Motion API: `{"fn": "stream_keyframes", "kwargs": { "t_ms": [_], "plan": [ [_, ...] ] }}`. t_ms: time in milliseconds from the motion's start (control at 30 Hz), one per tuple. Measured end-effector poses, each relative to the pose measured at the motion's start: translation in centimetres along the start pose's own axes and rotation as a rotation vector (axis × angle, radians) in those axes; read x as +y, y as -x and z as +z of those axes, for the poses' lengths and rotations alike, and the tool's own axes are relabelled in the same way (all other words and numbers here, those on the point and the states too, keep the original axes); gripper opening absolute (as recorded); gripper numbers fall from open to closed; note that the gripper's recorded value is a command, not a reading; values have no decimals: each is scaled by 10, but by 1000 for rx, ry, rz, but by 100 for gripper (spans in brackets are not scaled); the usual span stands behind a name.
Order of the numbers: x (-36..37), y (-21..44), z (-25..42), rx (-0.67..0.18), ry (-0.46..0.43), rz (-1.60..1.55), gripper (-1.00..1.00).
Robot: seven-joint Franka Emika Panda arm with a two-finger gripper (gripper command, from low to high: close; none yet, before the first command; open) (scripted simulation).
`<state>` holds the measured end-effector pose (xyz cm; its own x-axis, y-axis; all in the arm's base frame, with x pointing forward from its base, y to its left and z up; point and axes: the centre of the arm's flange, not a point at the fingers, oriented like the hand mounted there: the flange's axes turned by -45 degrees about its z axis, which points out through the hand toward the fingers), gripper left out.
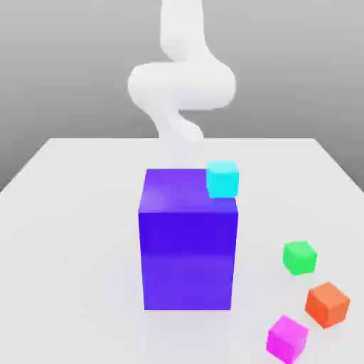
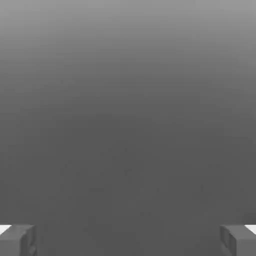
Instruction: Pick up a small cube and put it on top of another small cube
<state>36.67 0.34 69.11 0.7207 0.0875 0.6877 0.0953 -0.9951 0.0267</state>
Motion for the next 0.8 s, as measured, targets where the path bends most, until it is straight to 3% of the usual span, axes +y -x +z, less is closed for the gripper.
{"fn": "stream_keyframes", "kwargs": {
  "t_ms": [367,800],
  "plan": [
    [-29,10,127,-140,-210,-452,0],
    [-86,63,261,-240,-443,-981,0]
  ]
}}
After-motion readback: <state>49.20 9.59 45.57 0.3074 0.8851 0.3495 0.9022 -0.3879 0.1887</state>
